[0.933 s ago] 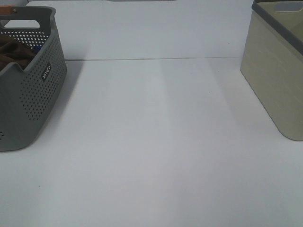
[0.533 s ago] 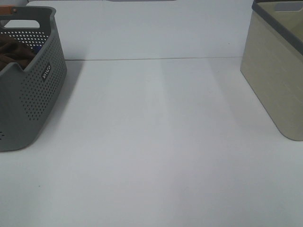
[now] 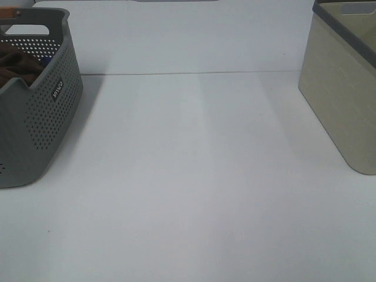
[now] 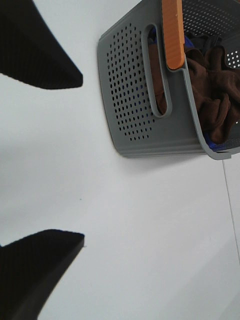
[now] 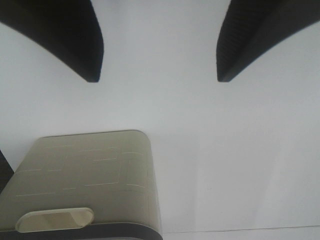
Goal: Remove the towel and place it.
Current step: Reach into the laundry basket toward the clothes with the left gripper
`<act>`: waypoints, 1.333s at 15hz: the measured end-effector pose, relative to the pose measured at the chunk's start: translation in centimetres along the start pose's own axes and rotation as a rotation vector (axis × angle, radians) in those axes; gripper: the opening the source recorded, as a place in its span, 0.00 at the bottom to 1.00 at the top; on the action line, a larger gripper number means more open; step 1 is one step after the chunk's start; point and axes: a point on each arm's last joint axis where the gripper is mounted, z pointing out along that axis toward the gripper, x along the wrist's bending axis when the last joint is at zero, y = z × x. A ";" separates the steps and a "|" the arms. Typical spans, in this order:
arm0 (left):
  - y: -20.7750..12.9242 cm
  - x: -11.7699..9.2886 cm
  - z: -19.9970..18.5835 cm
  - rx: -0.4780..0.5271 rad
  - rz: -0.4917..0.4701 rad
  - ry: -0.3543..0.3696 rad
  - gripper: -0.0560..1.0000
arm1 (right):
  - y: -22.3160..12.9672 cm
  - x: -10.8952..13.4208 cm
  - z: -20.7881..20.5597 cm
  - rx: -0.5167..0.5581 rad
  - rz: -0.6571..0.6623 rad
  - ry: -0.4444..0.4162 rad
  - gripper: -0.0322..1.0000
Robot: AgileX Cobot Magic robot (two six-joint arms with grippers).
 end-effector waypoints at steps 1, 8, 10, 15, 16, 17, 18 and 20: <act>0.0 0.0 0.0 0.000 0.000 0.000 0.75 | 0.0 0.0 0.0 0.000 0.000 0.000 0.64; 0.0 0.0 0.0 0.000 0.000 0.000 0.75 | 0.0 0.0 0.0 0.000 0.000 0.000 0.64; 0.0 0.0 0.0 0.000 0.000 0.000 0.75 | 0.0 0.0 0.0 0.000 0.000 0.000 0.64; 0.0 0.0 0.0 0.000 0.000 0.000 0.75 | 0.0 0.0 0.0 0.000 0.000 0.000 0.64; 0.0 0.0 0.0 0.000 0.000 0.000 0.75 | 0.0 0.0 0.0 0.000 0.000 0.000 0.64; 0.0 0.0 0.0 0.000 0.000 0.000 0.75 | 0.0 0.0 0.0 0.000 0.000 0.000 0.64; 0.0 0.0 0.0 0.000 0.000 0.000 0.75 | 0.0 0.0 0.0 0.000 0.000 0.000 0.64; 0.0 0.0 0.0 0.000 0.000 0.000 0.75 | 0.0 0.0 0.0 0.000 0.000 0.000 0.64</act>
